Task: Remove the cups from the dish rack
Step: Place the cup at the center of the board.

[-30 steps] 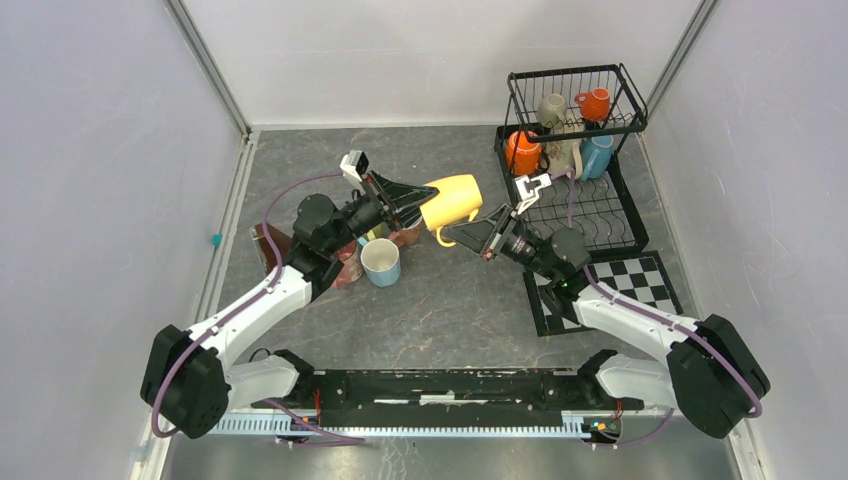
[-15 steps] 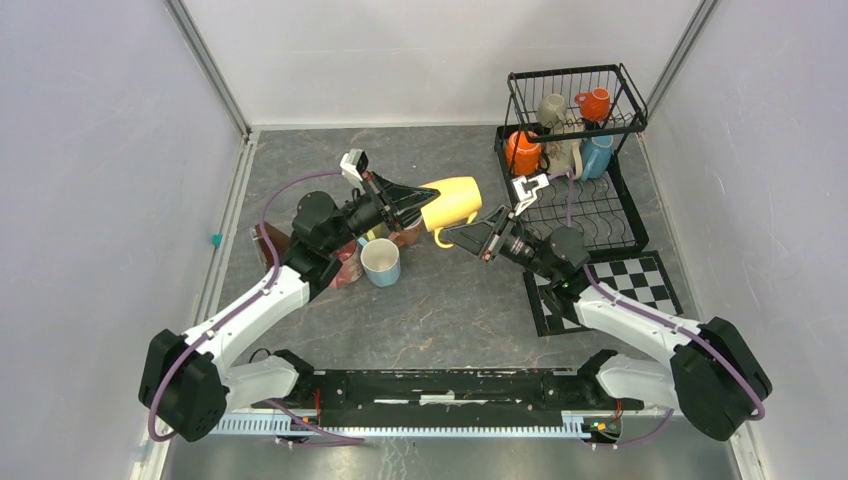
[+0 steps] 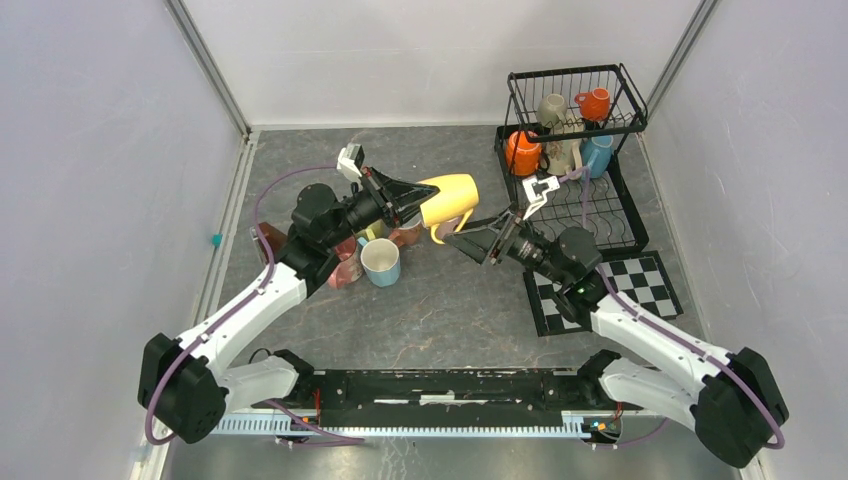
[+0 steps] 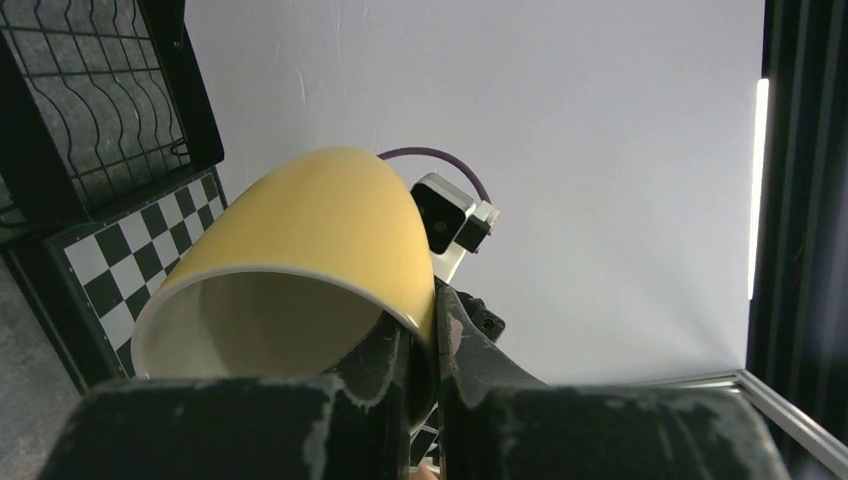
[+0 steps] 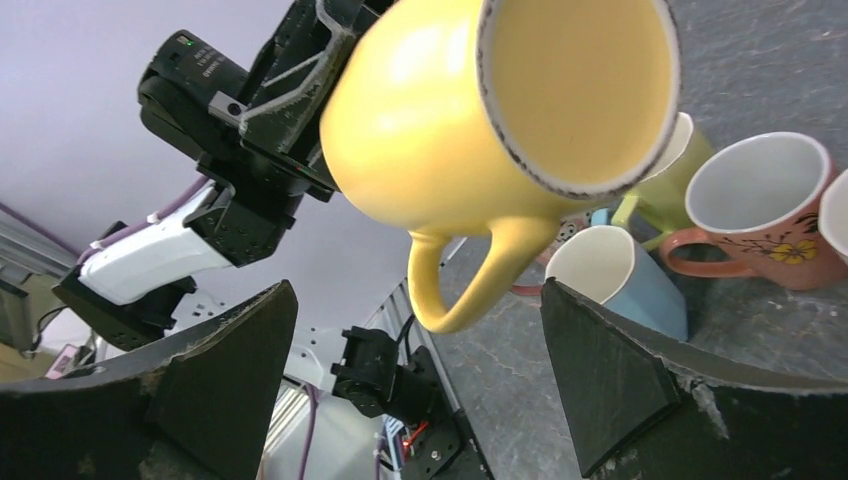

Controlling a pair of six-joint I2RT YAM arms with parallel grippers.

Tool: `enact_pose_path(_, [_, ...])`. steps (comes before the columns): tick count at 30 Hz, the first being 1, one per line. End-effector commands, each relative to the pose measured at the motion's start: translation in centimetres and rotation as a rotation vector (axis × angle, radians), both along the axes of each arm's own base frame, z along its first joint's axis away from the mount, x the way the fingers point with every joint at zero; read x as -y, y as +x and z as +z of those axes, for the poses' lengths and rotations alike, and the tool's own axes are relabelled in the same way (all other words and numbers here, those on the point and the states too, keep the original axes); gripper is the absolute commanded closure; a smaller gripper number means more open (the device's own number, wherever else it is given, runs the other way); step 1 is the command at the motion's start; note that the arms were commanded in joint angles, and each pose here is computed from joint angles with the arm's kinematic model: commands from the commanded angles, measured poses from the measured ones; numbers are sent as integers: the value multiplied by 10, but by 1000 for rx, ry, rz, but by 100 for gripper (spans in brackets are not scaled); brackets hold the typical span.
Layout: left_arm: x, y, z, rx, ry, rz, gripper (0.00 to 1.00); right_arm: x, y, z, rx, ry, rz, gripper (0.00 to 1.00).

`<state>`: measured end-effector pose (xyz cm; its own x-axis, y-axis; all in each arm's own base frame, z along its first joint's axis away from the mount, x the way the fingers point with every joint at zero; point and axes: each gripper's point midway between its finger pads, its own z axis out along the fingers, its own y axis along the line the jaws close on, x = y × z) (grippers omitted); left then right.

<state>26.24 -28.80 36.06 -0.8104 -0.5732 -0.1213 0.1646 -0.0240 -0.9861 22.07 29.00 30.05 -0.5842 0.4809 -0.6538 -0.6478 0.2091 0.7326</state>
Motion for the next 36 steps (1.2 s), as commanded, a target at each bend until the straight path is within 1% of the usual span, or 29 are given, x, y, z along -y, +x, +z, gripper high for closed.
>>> enact_pose_path(1, [-9, -12, 66, 219, -61, 28, 98, 7, 5, 15, 72, -54, -63, 2])
enact_pose_path(6, [-11, -12, 69, 242, -46, 41, 98, 16, 5, 8, 84, -109, -105, 2])
enact_pose_path(10, [-12, -14, 68, 259, 8, 48, 98, 25, 4, 3, 90, -147, -147, 2])
enact_pose_path(15, [-15, -14, 57, 266, 130, 65, 98, 38, 2, 4, 109, -190, -193, 2])
enact_pose_path(21, [-21, -16, 35, 273, 290, 69, 98, 57, 5, 0, 109, -297, -275, 2])
enact_pose_path(23, [-20, -18, 20, 250, 367, 42, 98, 62, 7, 0, 107, -331, -299, 2])
enact_pose_path(28, [-14, -26, -6, 257, 558, -20, 98, 72, 13, -3, 98, -435, -345, 2])
enact_pose_path(32, [-6, -30, -38, 249, 759, -72, 98, 85, 21, -9, 80, -523, -407, 2])
enact_pose_path(36, [7, -35, -63, 282, 960, -147, 98, 98, 29, -17, 49, -594, -473, 2])
